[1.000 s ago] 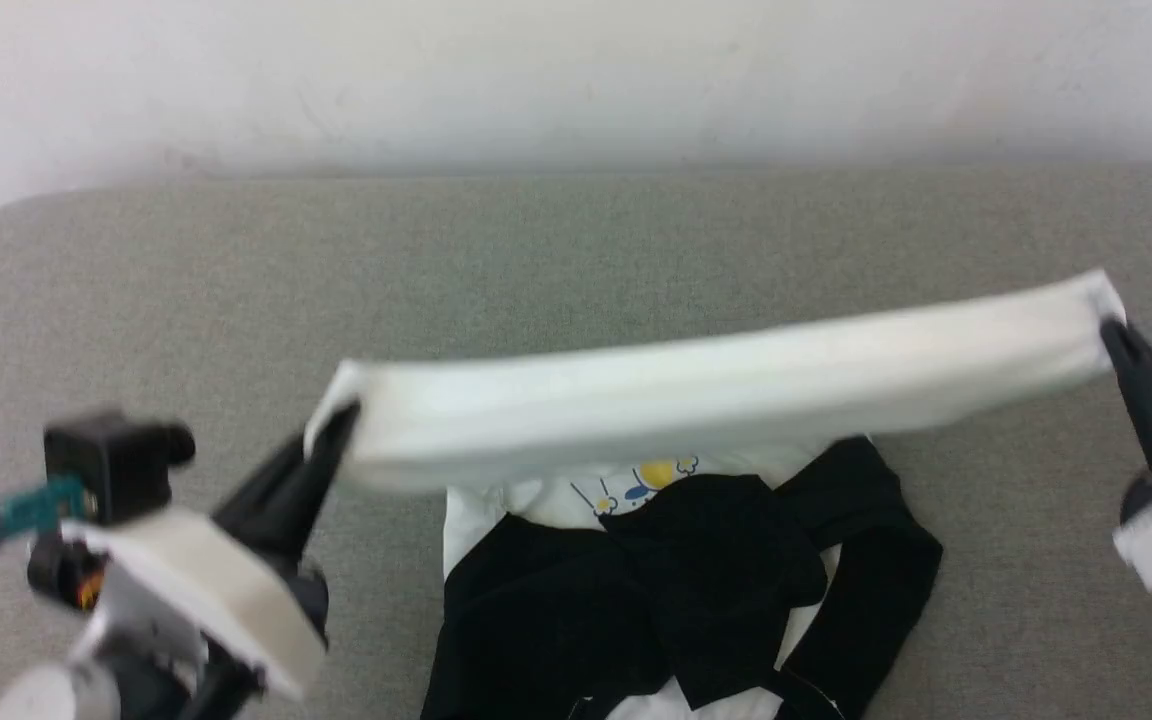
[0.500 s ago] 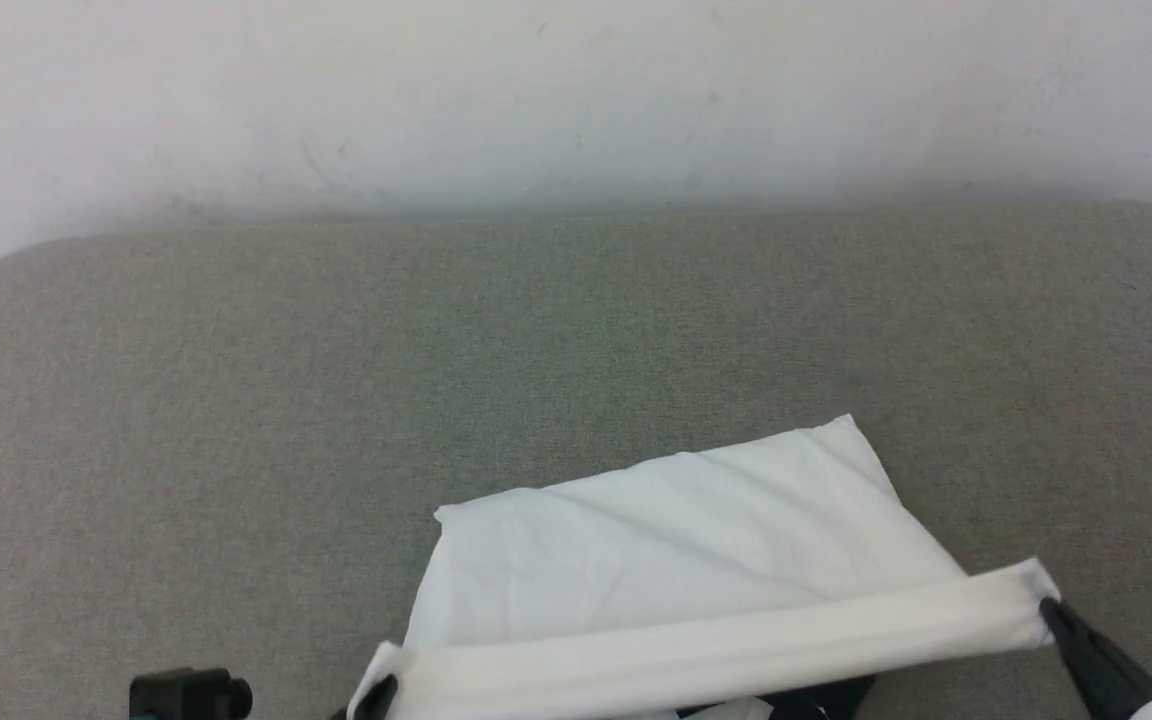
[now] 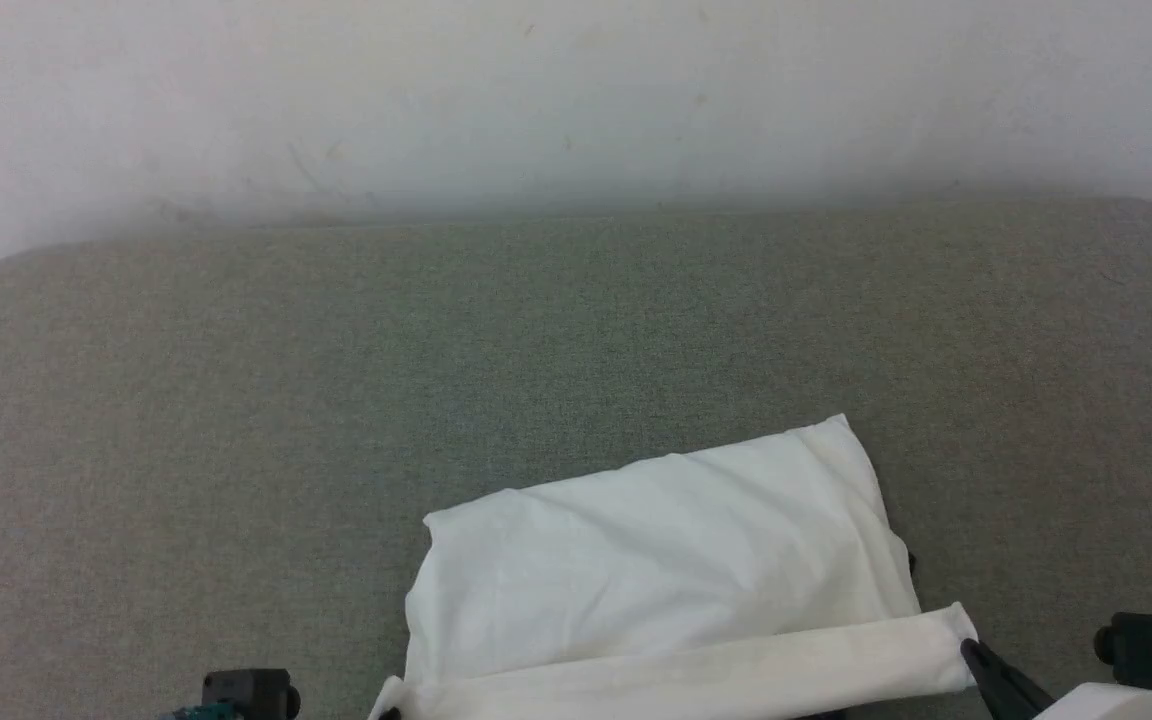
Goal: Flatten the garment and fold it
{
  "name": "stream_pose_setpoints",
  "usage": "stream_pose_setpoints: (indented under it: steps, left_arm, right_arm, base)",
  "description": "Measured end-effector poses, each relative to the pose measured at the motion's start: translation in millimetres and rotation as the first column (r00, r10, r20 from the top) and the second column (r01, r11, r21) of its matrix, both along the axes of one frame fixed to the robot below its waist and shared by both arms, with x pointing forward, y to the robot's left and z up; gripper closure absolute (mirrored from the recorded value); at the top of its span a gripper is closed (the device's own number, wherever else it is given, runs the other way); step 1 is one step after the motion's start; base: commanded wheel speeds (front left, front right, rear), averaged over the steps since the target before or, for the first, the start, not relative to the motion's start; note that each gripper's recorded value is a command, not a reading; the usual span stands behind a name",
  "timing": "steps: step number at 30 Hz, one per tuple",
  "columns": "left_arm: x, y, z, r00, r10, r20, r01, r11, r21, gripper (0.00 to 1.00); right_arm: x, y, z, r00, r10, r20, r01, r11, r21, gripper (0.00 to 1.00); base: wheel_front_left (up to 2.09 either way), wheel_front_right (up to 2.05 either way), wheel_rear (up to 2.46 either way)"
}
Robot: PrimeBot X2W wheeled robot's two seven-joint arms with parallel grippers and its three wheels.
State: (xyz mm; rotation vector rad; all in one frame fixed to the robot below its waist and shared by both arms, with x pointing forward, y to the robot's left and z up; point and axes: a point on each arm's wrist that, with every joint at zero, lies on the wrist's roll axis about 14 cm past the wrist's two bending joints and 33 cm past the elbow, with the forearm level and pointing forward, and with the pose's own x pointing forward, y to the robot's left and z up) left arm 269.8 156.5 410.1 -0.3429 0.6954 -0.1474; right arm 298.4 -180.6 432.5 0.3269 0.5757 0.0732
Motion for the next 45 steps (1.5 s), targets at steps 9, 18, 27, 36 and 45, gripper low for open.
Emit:
stream_pose_setpoints:
  steps: [9,18,27,36,45]
  left_arm:
    - [11.5,0.0,9.0,0.996,0.071,0.062,-0.07,0.997,-0.019,0.0]
    - [51.7,52.9,105.8,0.81,0.314,0.496,-0.345,0.938,-0.03,0.0]
    - [59.4,85.7,176.0,0.547,0.231,0.804,-0.514,0.852,0.104,0.0]
    - [62.2,82.9,175.5,0.54,0.147,0.829,-0.528,0.826,0.198,0.0]
    - [65.3,88.9,160.3,0.578,0.153,0.801,-0.529,0.818,0.226,0.0]
  right_arm:
    - [3.9,-1.8,-5.8,0.999,-0.022,0.027,0.022,1.0,0.002,0.0]
    - [24.9,-22.1,41.7,0.977,-0.079,0.197,0.08,0.997,0.0,0.0]
    - [39.7,-26.2,33.8,0.984,-0.072,0.162,0.079,0.996,-0.036,0.0]
    - [60.5,14.2,-3.5,0.998,0.052,0.022,-0.052,0.999,-0.016,0.0]
    - [66.5,37.7,-48.4,0.982,0.13,-0.136,-0.131,0.991,0.004,0.0]
  base:
    - [0.0,0.0,0.0]
    - [0.0,0.0,0.0]
    - [0.0,0.0,0.0]
    - [0.0,0.0,0.0]
    - [0.0,0.0,0.0]
